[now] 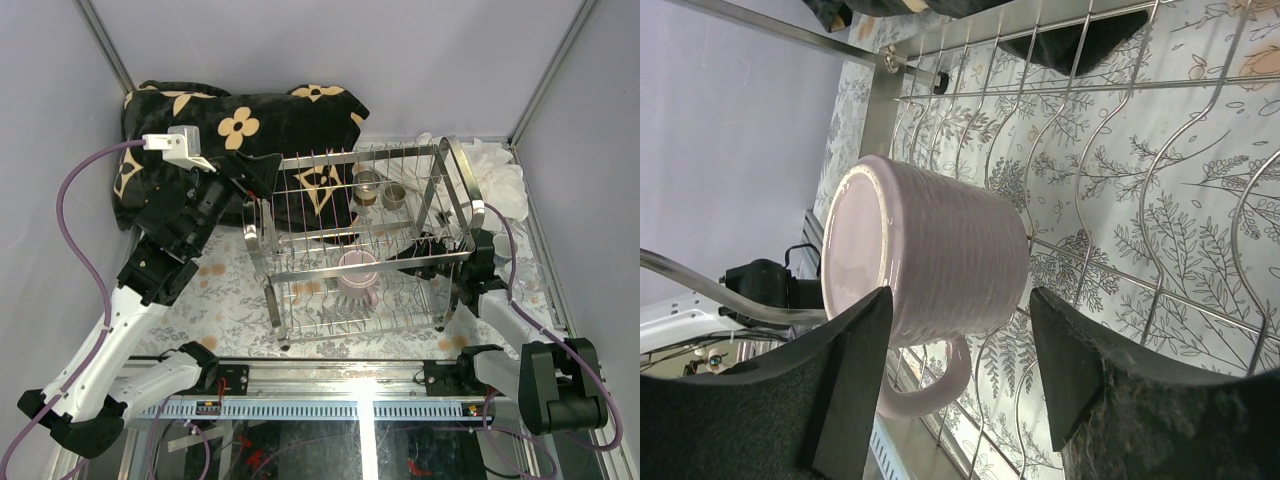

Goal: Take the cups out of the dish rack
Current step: Move the cup to the dish rack.

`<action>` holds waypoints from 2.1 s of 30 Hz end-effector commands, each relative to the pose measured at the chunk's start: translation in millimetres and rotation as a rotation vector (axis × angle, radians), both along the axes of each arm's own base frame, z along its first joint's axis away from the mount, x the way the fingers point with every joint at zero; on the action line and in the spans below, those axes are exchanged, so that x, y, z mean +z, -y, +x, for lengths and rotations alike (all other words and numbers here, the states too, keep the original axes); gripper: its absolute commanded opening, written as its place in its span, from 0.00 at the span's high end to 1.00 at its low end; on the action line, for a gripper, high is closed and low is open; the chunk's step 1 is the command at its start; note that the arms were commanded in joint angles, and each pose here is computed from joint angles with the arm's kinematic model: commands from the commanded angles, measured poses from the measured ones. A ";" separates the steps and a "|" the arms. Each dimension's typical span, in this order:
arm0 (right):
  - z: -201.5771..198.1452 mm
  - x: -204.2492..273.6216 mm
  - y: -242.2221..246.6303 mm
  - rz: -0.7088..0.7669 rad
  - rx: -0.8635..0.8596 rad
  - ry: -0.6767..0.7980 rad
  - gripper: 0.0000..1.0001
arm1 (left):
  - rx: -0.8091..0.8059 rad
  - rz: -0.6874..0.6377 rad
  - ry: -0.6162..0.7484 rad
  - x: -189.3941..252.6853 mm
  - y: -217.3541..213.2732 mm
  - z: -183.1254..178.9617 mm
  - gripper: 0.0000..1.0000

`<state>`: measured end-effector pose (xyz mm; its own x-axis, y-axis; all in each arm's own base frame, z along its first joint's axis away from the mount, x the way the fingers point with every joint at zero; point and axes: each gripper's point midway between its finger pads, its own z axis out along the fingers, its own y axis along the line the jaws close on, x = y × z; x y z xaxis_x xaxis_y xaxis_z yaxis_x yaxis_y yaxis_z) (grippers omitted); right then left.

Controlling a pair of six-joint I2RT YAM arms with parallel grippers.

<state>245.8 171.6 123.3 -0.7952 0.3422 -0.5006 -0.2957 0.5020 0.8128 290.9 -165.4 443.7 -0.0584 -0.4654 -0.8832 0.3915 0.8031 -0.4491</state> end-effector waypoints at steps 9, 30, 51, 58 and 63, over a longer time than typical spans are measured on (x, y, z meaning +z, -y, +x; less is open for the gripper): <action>-6.6 10.5 -24.5 0.024 0.147 0.082 0.37 | -0.025 0.025 -0.057 -20.9 6.3 2.6 0.00; -21.9 13.1 -37.3 0.056 0.236 0.084 0.38 | -0.029 0.024 -0.058 -21.2 6.1 2.8 0.00; 0.3 -6.5 -29.2 -0.033 0.106 0.069 0.39 | 0.025 -0.015 -0.005 -6.0 -11.1 -6.6 0.00; -0.4 -6.5 -29.8 -0.033 0.113 0.072 0.39 | 0.132 -0.083 0.051 3.1 -42.5 -22.1 0.00; -0.8 -4.8 -29.0 -0.037 0.110 0.082 0.39 | 0.185 -0.119 0.091 16.5 -60.3 -33.6 0.00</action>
